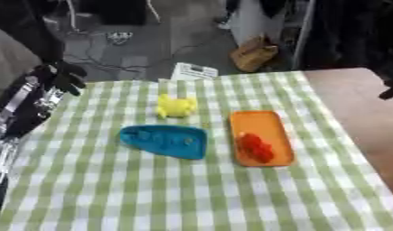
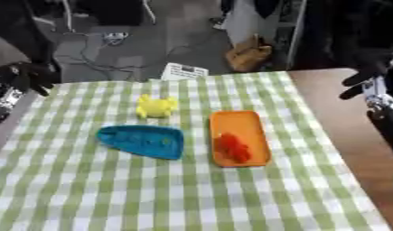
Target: Pick up objects on the table and place them in the box.
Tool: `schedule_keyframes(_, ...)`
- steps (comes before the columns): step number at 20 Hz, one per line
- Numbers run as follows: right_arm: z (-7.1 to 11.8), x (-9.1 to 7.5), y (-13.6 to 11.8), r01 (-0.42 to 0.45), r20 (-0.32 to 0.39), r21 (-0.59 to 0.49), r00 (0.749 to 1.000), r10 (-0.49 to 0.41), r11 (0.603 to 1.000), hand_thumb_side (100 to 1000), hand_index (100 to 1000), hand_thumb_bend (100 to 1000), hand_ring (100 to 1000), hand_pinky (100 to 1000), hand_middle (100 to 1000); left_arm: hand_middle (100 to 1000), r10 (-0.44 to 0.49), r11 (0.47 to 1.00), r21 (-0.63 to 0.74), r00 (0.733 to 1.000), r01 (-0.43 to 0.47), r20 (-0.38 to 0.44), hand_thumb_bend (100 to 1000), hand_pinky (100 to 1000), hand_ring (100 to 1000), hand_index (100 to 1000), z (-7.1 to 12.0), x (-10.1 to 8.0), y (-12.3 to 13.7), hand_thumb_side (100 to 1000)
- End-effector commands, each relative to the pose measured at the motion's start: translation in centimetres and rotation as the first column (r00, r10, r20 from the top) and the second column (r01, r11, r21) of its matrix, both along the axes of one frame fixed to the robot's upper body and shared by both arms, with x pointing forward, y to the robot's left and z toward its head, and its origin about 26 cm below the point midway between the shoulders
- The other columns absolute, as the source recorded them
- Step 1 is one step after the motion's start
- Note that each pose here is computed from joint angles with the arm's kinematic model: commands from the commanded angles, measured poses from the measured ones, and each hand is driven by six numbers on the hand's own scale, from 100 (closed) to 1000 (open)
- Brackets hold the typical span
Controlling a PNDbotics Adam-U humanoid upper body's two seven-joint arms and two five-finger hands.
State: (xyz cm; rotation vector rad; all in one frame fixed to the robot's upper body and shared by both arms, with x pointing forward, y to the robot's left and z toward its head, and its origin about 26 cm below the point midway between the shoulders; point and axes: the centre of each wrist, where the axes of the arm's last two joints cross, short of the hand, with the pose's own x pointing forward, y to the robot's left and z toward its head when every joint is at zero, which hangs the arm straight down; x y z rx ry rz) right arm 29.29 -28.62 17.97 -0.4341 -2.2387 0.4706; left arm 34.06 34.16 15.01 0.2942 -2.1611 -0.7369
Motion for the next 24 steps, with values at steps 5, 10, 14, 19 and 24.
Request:
schedule_keyframes(5,1.0,-0.3,-0.3,0.008,0.027,-0.022,1.0,-0.008,1.0,687,748,100,585,515,732,696,0.005,0.999,-0.046,1.0,-0.004,0.017,100,571,636,822,0.9,-0.5,-0.3,849)
schedule_keyframes(10,0.9,-0.3,-0.3,0.011,0.028,-0.019,1.0,-0.01,1.0,688,748,100,585,514,732,694,-0.002,0.998,-0.062,1.0,0.003,0.024,100,570,633,821,1.1,-0.5,-0.8,847)
schedule_keyframes(14,1.0,-0.3,-0.4,0.014,0.029,-0.018,0.999,-0.014,1.0,687,748,100,585,515,732,691,-0.004,0.997,-0.083,1.0,0.006,0.023,100,569,631,817,1.1,-0.6,-1.1,848)
schedule_keyframes(19,1.0,-0.3,-0.3,0.011,0.029,-0.02,1.0,-0.011,1.0,688,748,100,585,515,732,690,-0.003,0.996,-0.093,1.0,0.005,0.02,100,569,630,814,1.0,-0.7,-1.2,847)
schedule_keyframes(24,0.9,-0.3,-0.3,0.013,0.027,-0.018,1.0,-0.012,1.0,688,748,100,587,515,732,690,-0.004,0.995,-0.098,1.0,0.006,0.016,100,568,629,809,0.8,-0.8,-1.3,848)
